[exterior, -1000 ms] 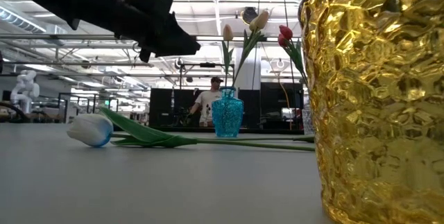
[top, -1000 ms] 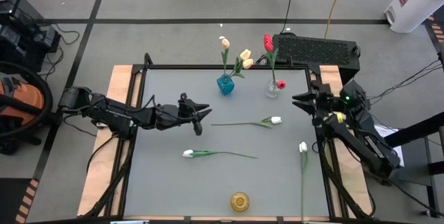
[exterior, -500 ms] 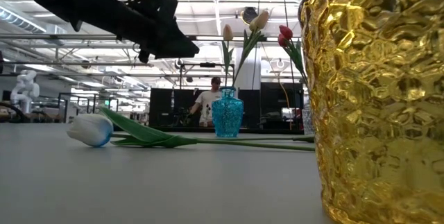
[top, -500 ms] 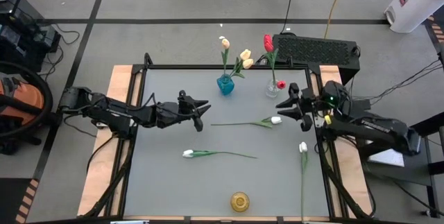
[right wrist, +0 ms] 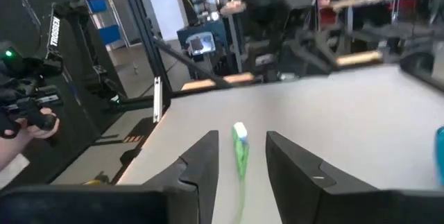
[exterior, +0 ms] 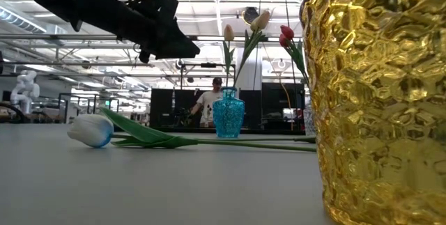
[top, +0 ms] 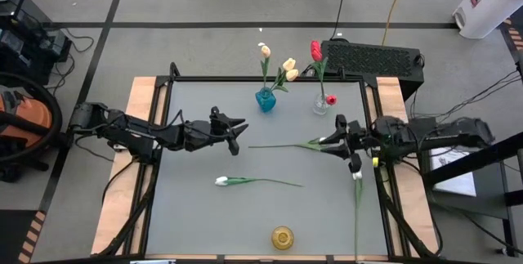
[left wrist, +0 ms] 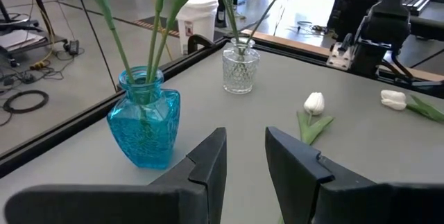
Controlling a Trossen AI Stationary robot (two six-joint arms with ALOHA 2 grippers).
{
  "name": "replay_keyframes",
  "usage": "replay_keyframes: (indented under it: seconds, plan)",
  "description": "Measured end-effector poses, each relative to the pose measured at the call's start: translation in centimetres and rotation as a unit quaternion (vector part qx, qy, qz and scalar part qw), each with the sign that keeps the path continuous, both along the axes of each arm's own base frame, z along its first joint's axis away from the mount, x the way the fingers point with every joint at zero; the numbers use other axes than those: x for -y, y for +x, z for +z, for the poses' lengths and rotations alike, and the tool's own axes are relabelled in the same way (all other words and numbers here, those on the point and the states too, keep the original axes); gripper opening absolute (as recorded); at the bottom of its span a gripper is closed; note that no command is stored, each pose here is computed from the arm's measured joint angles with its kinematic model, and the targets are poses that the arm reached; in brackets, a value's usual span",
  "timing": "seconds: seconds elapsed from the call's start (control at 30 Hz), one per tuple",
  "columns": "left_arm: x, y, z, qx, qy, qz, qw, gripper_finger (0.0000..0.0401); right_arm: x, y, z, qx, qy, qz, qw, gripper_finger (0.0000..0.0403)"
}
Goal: Sort flowers into vase by color
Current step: Put the bottom right white flower into the yellow vase
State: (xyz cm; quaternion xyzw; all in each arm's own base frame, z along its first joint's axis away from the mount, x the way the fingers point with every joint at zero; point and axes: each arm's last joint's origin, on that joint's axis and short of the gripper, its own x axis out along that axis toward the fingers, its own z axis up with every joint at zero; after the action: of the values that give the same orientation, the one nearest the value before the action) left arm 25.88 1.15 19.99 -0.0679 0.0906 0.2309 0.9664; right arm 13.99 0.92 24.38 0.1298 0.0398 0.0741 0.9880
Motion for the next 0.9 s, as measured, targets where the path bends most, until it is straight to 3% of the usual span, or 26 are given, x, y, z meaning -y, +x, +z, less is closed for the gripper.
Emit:
replay_keyframes:
  seconds: [0.37, 0.63, 0.9]
  plan:
    - [0.2, 0.0, 0.0, 0.002, -0.005, -0.011, 1.0, 0.0107, -3.9, 2.1, -2.6, -0.119, 0.124, 0.018, 0.985, 0.0112]
    - [1.5, 0.1, -0.1, -0.003, -0.018, -0.082, 0.996, 0.0107, -5.6, 2.5, -4.0, -0.179, 0.2, 0.008, 0.963, 0.0112]
    - [3.4, 0.1, -0.1, -0.005, -0.027, -0.16, 0.987, 0.0107, -7.3, 2.2, -4.6, -0.196, 0.264, -0.033, 0.944, 0.0112]
